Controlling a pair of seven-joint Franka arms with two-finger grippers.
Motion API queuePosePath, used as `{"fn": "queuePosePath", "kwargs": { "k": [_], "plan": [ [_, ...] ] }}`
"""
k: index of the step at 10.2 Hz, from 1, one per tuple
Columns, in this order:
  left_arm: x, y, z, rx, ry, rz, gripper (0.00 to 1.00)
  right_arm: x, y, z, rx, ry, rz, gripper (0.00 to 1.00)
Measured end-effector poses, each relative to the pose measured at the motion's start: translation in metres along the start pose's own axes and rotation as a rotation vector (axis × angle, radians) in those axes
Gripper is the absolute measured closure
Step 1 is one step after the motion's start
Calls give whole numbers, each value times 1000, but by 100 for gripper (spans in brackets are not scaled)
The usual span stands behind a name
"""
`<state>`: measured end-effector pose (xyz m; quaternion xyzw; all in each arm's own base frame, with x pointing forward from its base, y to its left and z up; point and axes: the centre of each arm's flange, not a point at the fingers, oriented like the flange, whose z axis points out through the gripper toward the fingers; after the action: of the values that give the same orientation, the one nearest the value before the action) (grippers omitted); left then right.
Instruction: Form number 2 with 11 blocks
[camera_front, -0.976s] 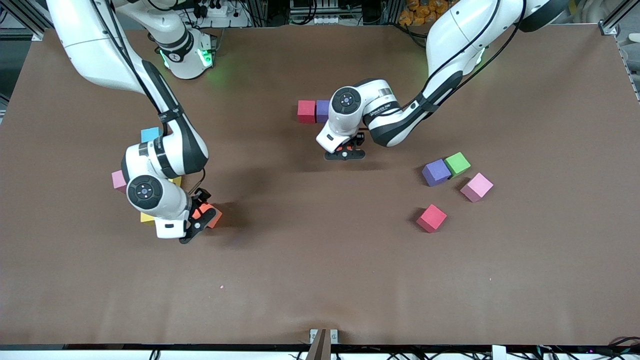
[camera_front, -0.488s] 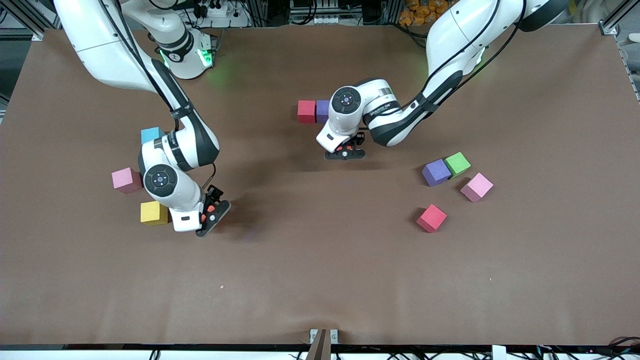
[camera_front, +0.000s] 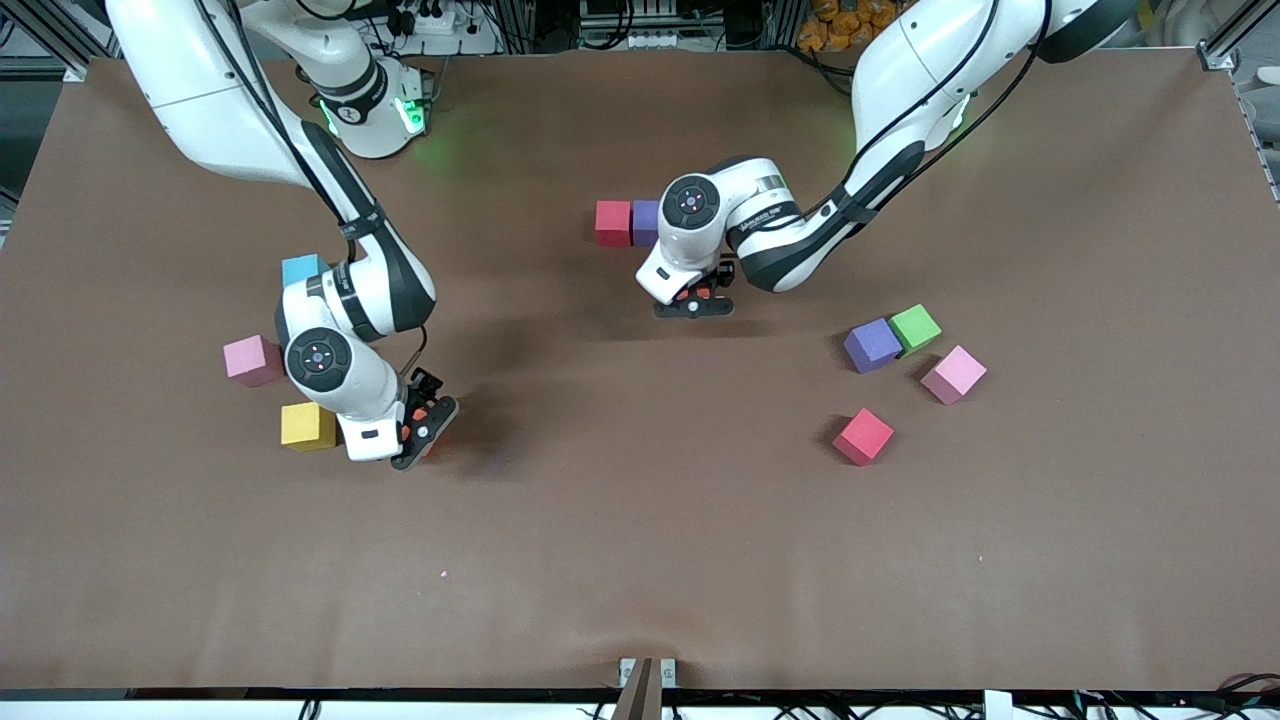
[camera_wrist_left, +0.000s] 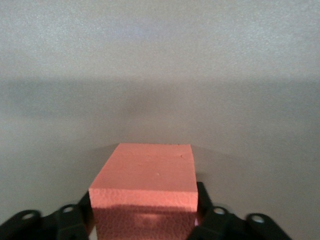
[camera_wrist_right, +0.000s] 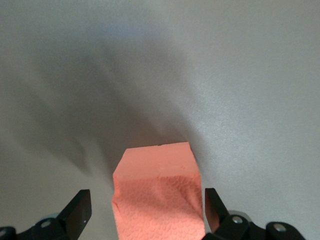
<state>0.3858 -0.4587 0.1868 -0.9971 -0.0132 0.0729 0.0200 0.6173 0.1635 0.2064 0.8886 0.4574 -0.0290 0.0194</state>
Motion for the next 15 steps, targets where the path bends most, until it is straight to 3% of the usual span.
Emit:
{"fn": "queuePosePath", "kwargs": {
  "k": [1, 4, 6, 8, 11, 15],
  "plan": [
    [4, 1, -4, -8, 7, -7, 1, -1, 0, 2, -4, 8, 1, 0],
    [25, 12, -36, -60, 54, -42, 0, -11, 2, 12, -14, 27, -16, 1],
    [39, 12, -70, -58, 95, -74, 0, -12, 3, 12, -14, 28, -22, 14],
    [45, 3, -115, -54, 142, -117, 0, -7, 2, 6, -21, 37, -41, 40],
    [69, -30, -153, -50, 187, -176, 0, 22, -26, -11, -21, 30, -110, 41],
    [150, -145, -176, -60, 179, -208, 0, 83, -121, -28, 0, 46, -282, 44]
  ]
}}
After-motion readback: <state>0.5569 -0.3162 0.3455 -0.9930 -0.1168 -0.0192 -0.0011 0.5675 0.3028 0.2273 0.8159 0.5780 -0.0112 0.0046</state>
